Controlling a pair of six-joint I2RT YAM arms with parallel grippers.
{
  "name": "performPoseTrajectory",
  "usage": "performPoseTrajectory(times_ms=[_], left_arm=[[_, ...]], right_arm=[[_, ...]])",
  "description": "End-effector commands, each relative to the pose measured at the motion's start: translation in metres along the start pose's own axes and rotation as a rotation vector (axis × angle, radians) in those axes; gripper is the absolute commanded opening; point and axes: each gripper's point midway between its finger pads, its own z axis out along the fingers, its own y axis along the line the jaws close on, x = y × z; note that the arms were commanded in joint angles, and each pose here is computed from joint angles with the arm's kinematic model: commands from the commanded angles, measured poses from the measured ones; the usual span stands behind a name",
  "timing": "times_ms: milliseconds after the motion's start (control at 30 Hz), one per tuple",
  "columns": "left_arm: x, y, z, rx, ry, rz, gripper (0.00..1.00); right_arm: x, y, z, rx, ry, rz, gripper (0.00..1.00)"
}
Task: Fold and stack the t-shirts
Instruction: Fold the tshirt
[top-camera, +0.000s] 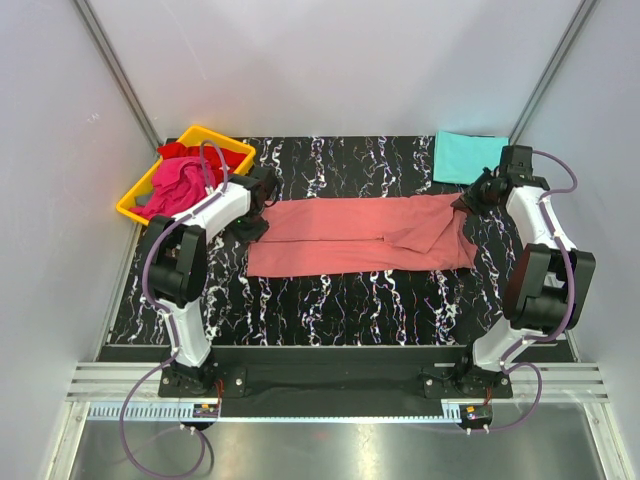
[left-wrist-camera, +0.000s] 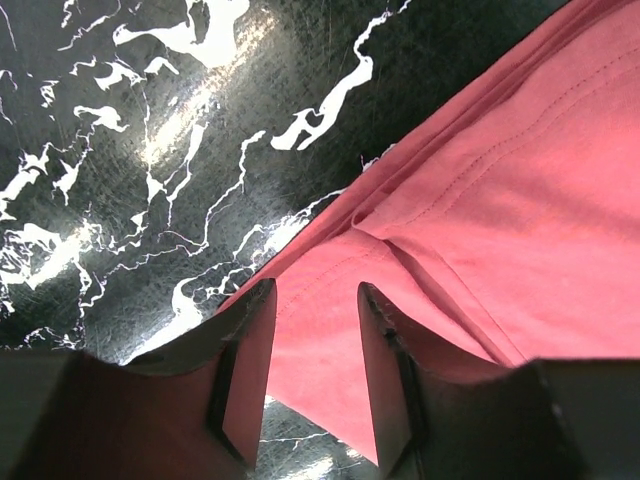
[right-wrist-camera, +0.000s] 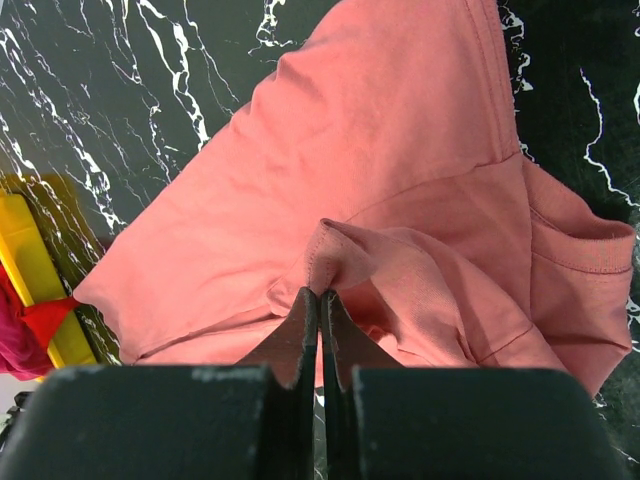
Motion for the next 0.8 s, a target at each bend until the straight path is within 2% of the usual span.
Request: performPoseTrajectory(times_ms=[0,233,400,500,767], left_arm=[[-0.005,-0.007,-0.006,0.036,-0.003,-0.042,0.44],[-0.004,-0.021,-0.003,0.074,0.013,-0.053,0.41],[-0.003,-0.021,0.004,0.063,0.005,-0.026,0.28],[-0.003,-0.015,0.008,0.042,-0.01,-0.024,0.24],[-0.005,-0.004,0.016,-0.038,-0.027,0.003,0.24]], right_arm=[[-0.001,0.005,-0.001,-0.024,-0.009,-0.029,0.0],[-0.001,0.004,-0.002,-0.019,-0.013,-0.038,0.0],[-0.002,0.012,-0.001,-0.03,-0.011,-0.077,0.0],[-0.006,0.021,-0.001,-0.034,-0.019,-0.137,0.0],[-0.018,0.025,0.016,-0.025,-0.01,-0.196,0.0]])
